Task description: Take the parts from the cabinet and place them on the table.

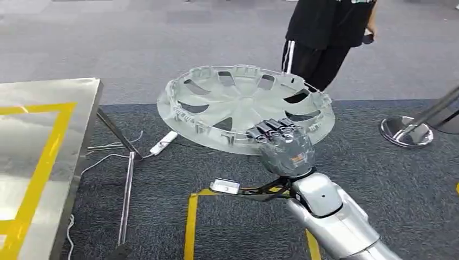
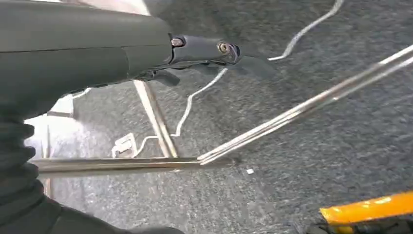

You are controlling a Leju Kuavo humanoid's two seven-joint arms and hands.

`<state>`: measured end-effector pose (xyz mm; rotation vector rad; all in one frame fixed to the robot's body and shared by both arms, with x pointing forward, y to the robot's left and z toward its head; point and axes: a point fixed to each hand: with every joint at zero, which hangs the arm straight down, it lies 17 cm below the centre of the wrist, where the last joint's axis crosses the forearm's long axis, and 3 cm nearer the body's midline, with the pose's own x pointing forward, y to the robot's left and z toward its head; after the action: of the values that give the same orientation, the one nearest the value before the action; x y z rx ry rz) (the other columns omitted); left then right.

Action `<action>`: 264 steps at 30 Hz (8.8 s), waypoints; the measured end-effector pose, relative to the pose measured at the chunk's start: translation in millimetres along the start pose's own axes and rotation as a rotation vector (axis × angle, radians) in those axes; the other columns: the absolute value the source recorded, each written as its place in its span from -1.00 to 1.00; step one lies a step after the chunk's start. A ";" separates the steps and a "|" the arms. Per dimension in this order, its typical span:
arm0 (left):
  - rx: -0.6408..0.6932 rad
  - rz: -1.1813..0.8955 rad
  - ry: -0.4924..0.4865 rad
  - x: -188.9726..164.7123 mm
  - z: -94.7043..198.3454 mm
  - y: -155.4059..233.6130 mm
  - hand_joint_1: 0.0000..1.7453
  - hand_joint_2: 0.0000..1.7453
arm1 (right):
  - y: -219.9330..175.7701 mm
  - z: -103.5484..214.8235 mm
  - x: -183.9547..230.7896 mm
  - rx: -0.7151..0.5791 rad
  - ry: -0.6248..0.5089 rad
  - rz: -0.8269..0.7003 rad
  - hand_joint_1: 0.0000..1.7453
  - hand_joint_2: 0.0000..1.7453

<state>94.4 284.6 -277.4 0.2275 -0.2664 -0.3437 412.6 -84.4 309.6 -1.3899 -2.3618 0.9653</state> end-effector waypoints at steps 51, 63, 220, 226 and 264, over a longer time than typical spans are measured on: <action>0.003 -0.004 0.026 -17.8 -0.7 9.0 -1.00 1.00 | 6.2 1.9 2.7 0.014 0.002 -0.024 1.00 1.00; 0.002 -0.006 0.028 -19.6 -1.4 12.5 -1.00 1.00 | 17.5 5.2 1.5 0.042 0.010 -0.044 1.00 1.00; 0.091 -0.089 0.122 -52.4 -4.8 54.4 -1.00 1.00 | 166.5 72.4 21.1 0.550 -0.050 -0.156 1.00 1.00; 0.101 -0.088 0.131 -54.7 -4.5 56.1 -1.00 1.00 | 169.0 96.3 -7.1 0.573 0.016 -0.135 1.00 1.00; 0.096 -0.126 0.128 -53.7 -4.0 51.9 -1.00 1.00 | 164.1 107.9 -21.9 0.568 0.027 -0.100 1.00 1.00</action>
<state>62.4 352.2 -279.2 0.3607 -0.1430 -0.4396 482.8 -93.9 125.1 -1.0408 -1.8926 1.4263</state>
